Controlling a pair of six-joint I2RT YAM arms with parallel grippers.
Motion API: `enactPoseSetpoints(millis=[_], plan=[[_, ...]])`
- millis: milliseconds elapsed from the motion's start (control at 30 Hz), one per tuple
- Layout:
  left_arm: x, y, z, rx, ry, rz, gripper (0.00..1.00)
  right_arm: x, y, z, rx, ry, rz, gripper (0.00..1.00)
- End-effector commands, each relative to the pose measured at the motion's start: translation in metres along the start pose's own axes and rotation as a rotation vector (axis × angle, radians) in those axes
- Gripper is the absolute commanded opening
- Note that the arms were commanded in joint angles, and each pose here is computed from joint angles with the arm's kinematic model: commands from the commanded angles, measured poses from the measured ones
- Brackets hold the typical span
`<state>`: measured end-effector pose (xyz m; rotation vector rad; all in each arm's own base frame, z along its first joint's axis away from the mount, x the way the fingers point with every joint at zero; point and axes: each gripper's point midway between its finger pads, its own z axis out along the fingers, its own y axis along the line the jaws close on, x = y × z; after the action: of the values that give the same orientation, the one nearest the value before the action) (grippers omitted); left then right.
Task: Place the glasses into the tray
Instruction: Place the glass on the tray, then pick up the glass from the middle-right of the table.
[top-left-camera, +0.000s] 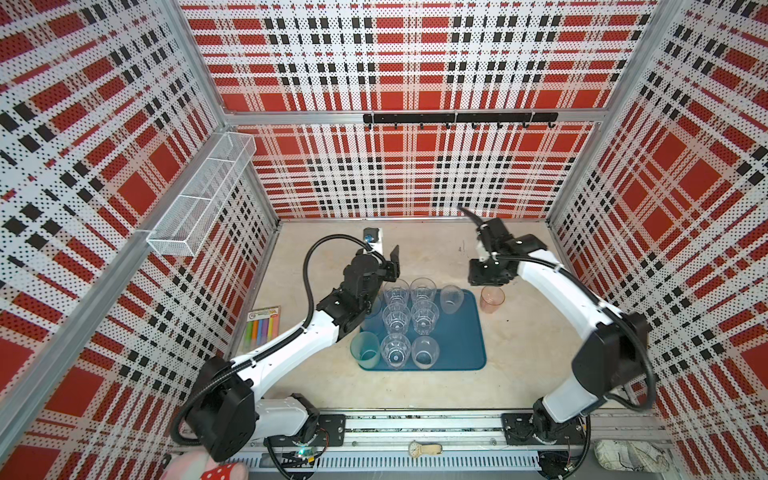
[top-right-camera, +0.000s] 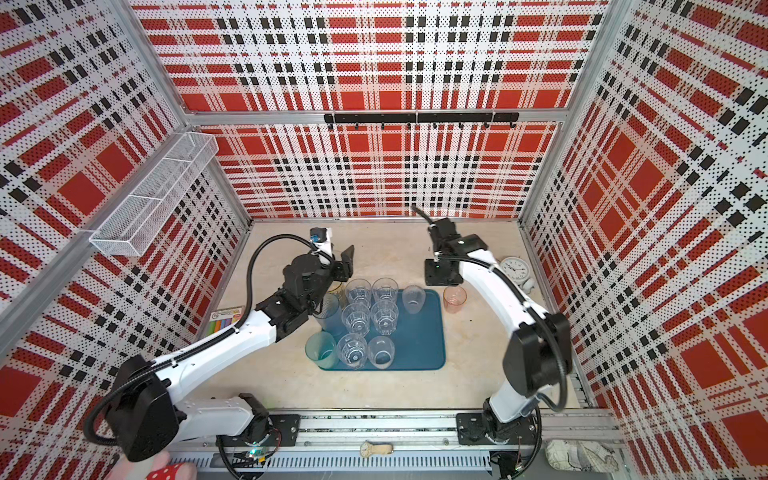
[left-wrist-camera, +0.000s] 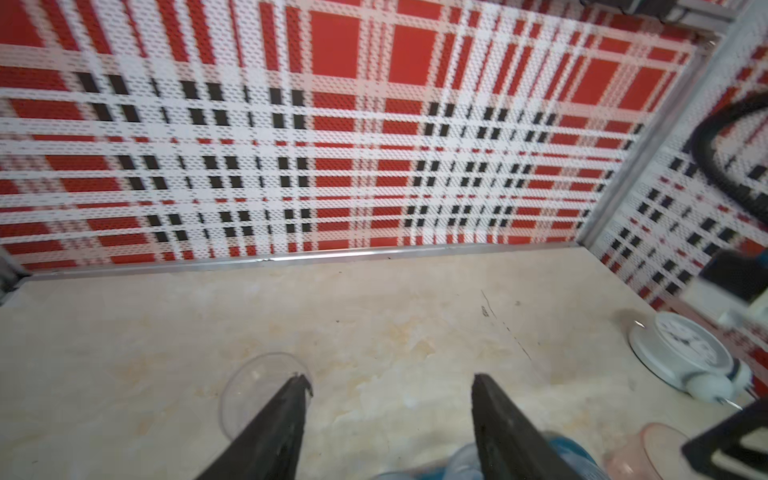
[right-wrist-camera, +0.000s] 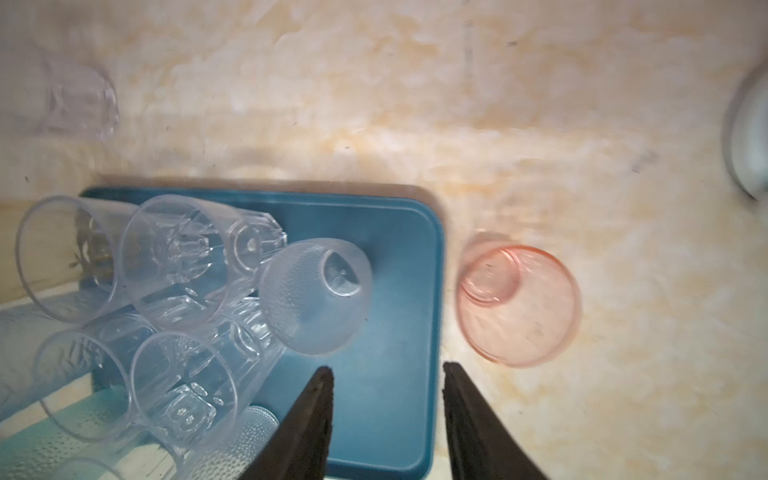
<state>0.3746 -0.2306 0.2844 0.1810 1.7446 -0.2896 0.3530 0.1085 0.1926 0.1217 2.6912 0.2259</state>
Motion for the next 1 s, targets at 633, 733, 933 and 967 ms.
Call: enactPoseSetpoints(millis=[633, 733, 933, 967], plan=[[0.053, -0.116, 0.007, 0.183, 0.108, 0.159, 0.67, 0.038, -0.102, 0.051, -0.051, -0.003, 0.342, 0.57], [0.05, -0.111, 0.006, 0.16, 0.102, 0.161, 0.67, 0.04, -0.101, 0.061, -0.051, 0.02, 0.336, 0.55], [0.046, -0.098, 0.001, 0.115, 0.083, 0.154, 0.67, 0.04, -0.087, 0.081, -0.023, 0.057, 0.276, 0.53], [0.045, -0.096, 0.0, 0.114, 0.081, 0.153, 0.67, 0.04, -0.085, 0.084, -0.018, 0.064, 0.269, 0.53]])
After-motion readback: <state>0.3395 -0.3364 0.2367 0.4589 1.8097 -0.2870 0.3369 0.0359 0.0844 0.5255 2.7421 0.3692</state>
